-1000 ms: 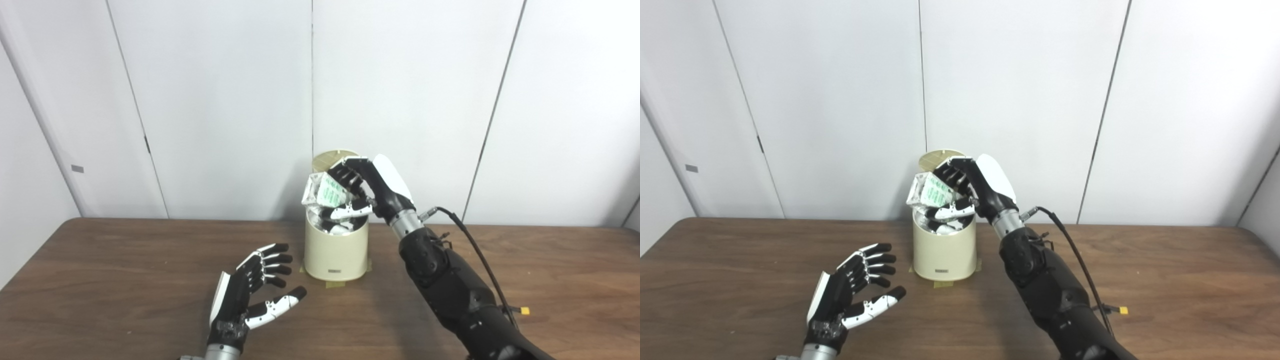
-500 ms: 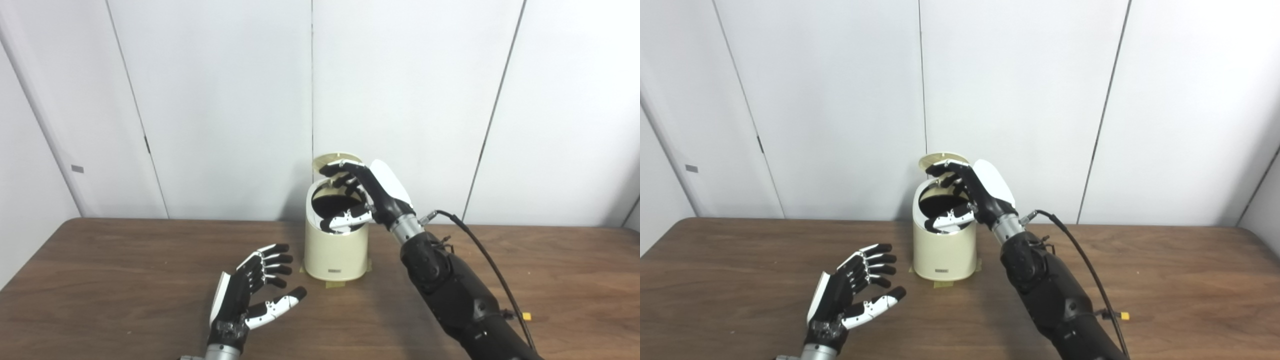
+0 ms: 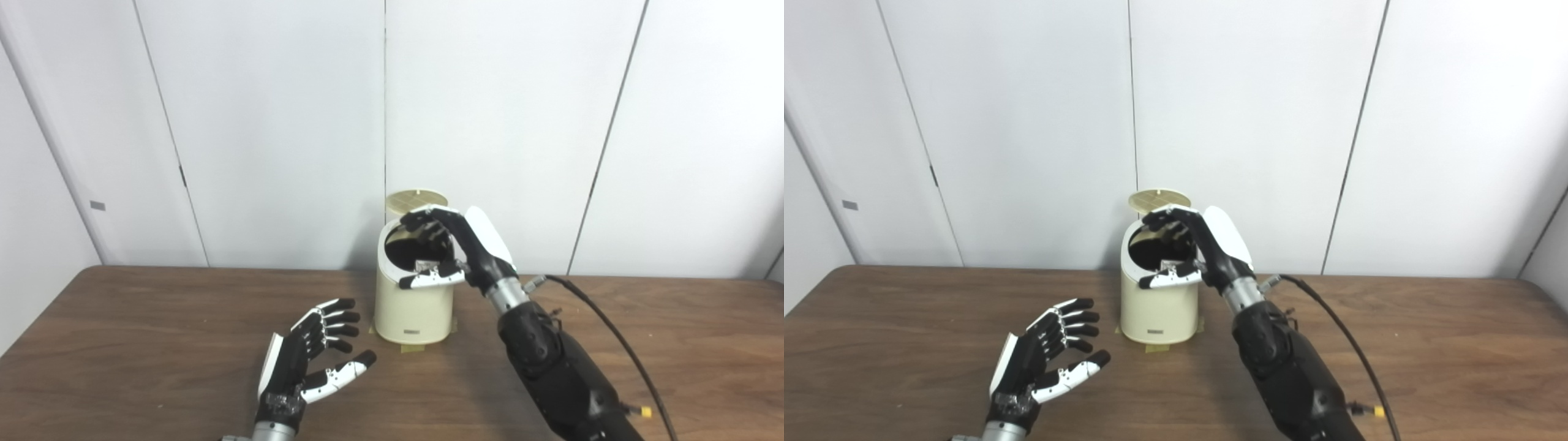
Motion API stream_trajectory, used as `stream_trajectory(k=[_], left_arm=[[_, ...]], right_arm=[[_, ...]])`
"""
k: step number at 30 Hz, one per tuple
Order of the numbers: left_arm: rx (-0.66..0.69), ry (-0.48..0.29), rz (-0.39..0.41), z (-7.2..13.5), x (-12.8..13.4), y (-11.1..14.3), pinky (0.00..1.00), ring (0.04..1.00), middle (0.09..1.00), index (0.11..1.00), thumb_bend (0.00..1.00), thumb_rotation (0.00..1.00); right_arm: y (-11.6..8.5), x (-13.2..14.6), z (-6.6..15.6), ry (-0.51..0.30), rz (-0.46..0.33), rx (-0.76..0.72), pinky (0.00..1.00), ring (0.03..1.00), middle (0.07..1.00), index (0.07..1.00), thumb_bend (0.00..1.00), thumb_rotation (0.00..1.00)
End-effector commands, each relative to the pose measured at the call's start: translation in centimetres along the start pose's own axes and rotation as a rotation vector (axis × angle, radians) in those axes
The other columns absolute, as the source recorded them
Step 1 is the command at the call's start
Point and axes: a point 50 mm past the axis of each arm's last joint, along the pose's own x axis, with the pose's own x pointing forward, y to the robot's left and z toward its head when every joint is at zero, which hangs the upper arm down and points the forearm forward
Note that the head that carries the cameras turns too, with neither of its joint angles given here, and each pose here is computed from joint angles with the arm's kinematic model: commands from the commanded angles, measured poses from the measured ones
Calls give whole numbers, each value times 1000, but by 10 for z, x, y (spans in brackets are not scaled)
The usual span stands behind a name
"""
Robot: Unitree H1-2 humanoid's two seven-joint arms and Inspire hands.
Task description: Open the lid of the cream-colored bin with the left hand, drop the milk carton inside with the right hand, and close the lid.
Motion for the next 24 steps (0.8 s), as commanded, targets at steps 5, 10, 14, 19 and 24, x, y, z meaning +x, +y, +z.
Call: stream_trajectory(k=[5, 10, 14, 19, 24], left_arm=[[22, 5, -5, -6, -7, 3, 547, 647, 701, 744, 721, 105], [37, 0, -8, -6, -6, 4, 537, 638, 697, 745, 722, 115], [35, 1, -8, -7, -5, 7, 546, 637, 695, 746, 722, 119], [26, -6, -8, -7, -4, 10, 547, 633, 693, 743, 730, 120], [24, -8, -11, -4, -3, 11, 553, 642, 702, 747, 721, 117]], right_arm=[[-42, -11, 28, -101, -79, 289, 338, 431, 559, 593, 786, 85], [-66, -40, 28, -58, -14, 398, 338, 451, 564, 630, 760, 143], [-79, -67, 21, -34, 5, 406, 327, 439, 576, 658, 758, 202], [-82, -104, 1, 40, -6, 435, 414, 512, 649, 696, 754, 192], [-72, -130, -10, 105, -39, 472, 507, 621, 729, 743, 779, 251]])
